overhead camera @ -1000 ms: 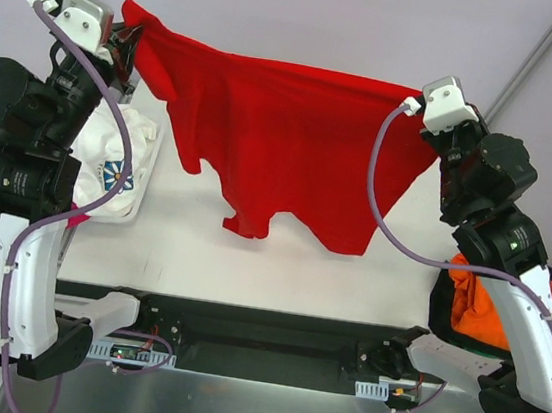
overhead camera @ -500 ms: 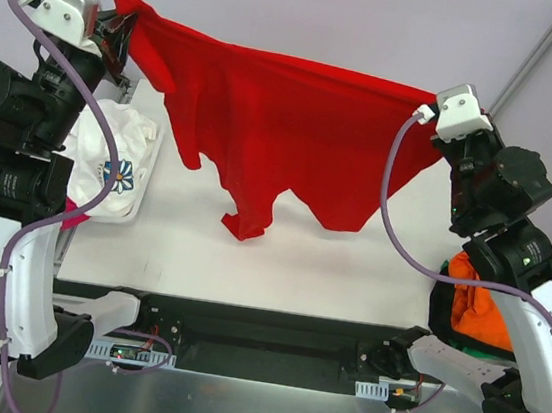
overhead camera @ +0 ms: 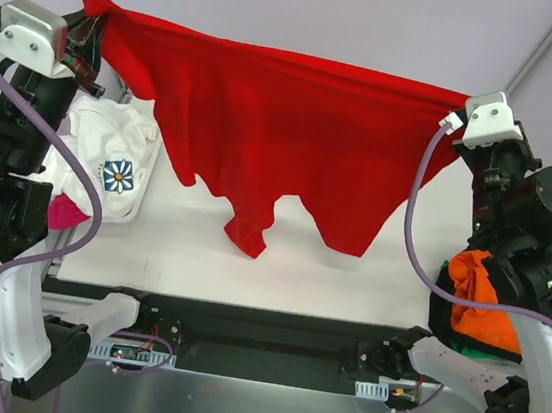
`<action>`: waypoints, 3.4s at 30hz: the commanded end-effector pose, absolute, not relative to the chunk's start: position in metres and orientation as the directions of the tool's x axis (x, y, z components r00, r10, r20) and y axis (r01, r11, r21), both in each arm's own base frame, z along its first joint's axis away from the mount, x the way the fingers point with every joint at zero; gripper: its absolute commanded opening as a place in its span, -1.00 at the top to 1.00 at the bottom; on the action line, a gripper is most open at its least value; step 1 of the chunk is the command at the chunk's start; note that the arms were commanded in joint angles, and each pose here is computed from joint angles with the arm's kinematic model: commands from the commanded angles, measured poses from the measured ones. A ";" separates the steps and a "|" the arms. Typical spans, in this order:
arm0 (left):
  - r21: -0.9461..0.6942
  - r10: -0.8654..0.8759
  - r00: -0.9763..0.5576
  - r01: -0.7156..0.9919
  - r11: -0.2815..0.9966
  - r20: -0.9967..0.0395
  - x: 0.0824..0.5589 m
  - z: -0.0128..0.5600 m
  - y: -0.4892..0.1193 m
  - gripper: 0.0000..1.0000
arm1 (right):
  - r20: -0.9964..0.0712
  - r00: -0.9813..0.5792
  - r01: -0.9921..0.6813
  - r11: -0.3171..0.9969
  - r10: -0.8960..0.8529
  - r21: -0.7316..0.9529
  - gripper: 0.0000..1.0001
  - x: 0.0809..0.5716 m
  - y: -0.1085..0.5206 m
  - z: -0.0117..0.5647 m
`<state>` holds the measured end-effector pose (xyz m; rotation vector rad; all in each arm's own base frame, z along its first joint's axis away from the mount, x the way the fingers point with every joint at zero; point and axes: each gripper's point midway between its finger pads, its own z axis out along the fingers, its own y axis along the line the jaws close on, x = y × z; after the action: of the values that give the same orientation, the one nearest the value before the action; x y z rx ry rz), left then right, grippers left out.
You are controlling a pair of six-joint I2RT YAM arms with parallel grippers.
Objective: Fold and stack the t-shirts
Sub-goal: Flatten out the tshirt
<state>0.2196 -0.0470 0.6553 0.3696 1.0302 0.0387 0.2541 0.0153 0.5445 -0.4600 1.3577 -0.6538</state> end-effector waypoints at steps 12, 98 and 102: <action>0.282 0.390 0.539 -0.274 0.919 -0.746 0.148 0.675 0.027 1.00 | -0.760 0.006 0.396 0.699 -0.650 -0.595 0.99 0.200 -0.055 0.579; 0.294 0.271 0.234 0.068 0.953 -0.934 0.353 0.498 -0.030 1.00 | -0.535 -0.339 0.171 0.509 -0.774 -0.844 0.99 0.300 -0.029 0.473; 0.317 0.298 0.230 0.046 0.947 -0.926 0.367 0.488 -0.027 1.00 | -0.513 -0.365 0.138 0.499 -0.777 -0.855 0.99 0.318 -0.025 0.459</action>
<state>0.3558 -0.0571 0.4665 0.3915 1.4191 0.0098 0.3178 0.0006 0.4543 -0.6542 1.6375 -0.9529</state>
